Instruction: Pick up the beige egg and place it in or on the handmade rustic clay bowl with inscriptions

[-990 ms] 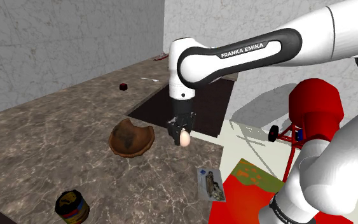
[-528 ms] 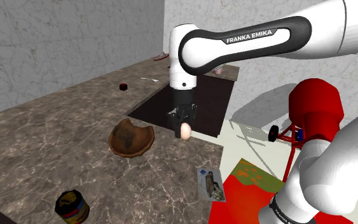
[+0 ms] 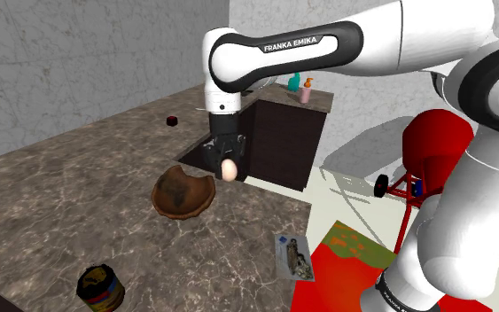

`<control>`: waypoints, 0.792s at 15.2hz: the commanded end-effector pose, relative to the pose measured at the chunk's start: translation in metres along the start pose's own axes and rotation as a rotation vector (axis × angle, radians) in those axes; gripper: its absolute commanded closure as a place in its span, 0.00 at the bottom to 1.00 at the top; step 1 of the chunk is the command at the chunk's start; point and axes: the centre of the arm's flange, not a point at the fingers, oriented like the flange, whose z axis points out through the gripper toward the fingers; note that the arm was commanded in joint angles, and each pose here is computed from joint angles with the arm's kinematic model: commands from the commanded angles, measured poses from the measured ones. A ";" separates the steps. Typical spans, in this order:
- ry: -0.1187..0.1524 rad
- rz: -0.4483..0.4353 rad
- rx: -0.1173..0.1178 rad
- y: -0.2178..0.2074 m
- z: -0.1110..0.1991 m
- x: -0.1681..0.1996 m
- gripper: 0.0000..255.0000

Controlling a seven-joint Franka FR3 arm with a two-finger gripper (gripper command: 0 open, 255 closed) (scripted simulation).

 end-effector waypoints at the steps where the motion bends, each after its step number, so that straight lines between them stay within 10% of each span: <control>1: 0.000 0.000 0.000 -0.009 -0.006 0.027 1.00; 12: 0.000 0.000 0.000 -0.041 -0.016 0.145 1.00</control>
